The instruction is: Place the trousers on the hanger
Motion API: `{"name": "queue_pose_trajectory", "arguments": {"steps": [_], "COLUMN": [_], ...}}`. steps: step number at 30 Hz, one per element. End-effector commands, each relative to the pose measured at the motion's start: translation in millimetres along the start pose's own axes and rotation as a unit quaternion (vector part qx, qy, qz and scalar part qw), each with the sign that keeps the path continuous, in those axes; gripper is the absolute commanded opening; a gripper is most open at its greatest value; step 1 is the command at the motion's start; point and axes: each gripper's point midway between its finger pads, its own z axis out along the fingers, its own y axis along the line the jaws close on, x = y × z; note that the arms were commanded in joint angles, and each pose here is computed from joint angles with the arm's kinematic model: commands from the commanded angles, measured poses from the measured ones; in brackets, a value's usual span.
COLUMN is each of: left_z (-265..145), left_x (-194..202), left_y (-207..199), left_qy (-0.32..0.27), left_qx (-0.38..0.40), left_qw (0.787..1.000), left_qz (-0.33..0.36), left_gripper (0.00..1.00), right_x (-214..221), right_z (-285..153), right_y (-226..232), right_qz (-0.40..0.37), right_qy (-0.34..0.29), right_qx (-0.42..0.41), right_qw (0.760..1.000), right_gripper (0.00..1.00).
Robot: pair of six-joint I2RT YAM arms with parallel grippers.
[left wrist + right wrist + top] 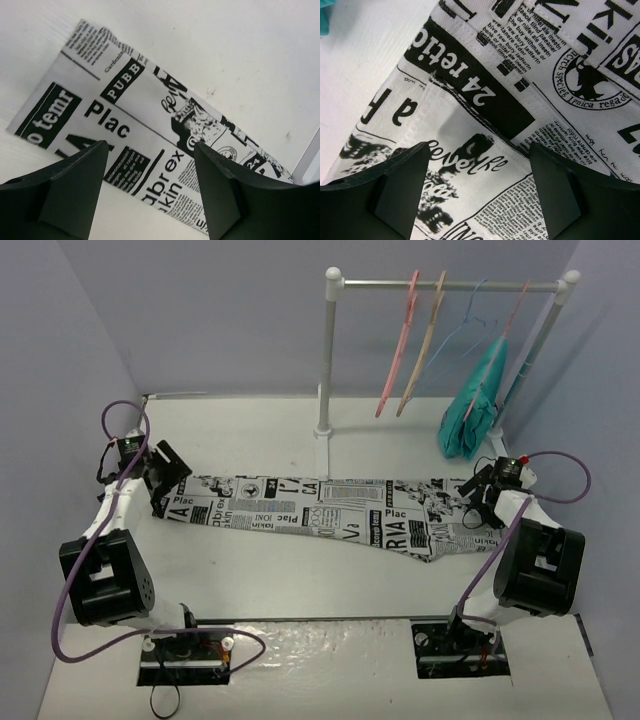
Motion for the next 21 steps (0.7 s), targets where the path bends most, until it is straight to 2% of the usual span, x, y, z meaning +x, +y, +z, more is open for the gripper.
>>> {"name": "queue_pose_trajectory", "arguments": {"steps": [1, 3, 9, 14, 21], "left_z": [28.8, 46.7, 77.0, 81.5, 83.0], "left_x": [-20.6, -17.7, -2.9, 13.3, 14.3], "left_y": [-14.3, -7.6, 21.0, 67.0, 94.8], "left_qy": [-0.012, 0.0, 0.036, 0.061, 0.077], "left_qx": [0.023, 0.01, -0.041, -0.103, -0.107], "left_qw": [1.0, 1.0, 0.998, 0.992, 0.99], "left_qz": [0.007, 0.008, 0.0, -0.028, -0.052], "left_gripper": [0.59, 0.49, 0.32, 0.25, 0.22], "right_x": [-4.0, 2.4, 12.4, 24.8, 29.5], "right_z": [6.3, 11.1, 25.1, 37.2, 38.3], "right_y": [5.5, 6.5, -13.1, -37.7, -42.5], "right_qz": [0.0, 0.004, 0.017, 0.037, 0.039], "right_qy": [-0.004, 0.008, 0.019, 0.044, 0.047], "right_qx": [-0.007, -0.011, 0.023, 0.058, 0.067], "right_qw": [1.0, 1.0, 0.999, 0.997, 0.996], "right_gripper": [0.77, 0.77, 0.77, 0.78, 0.78]}}
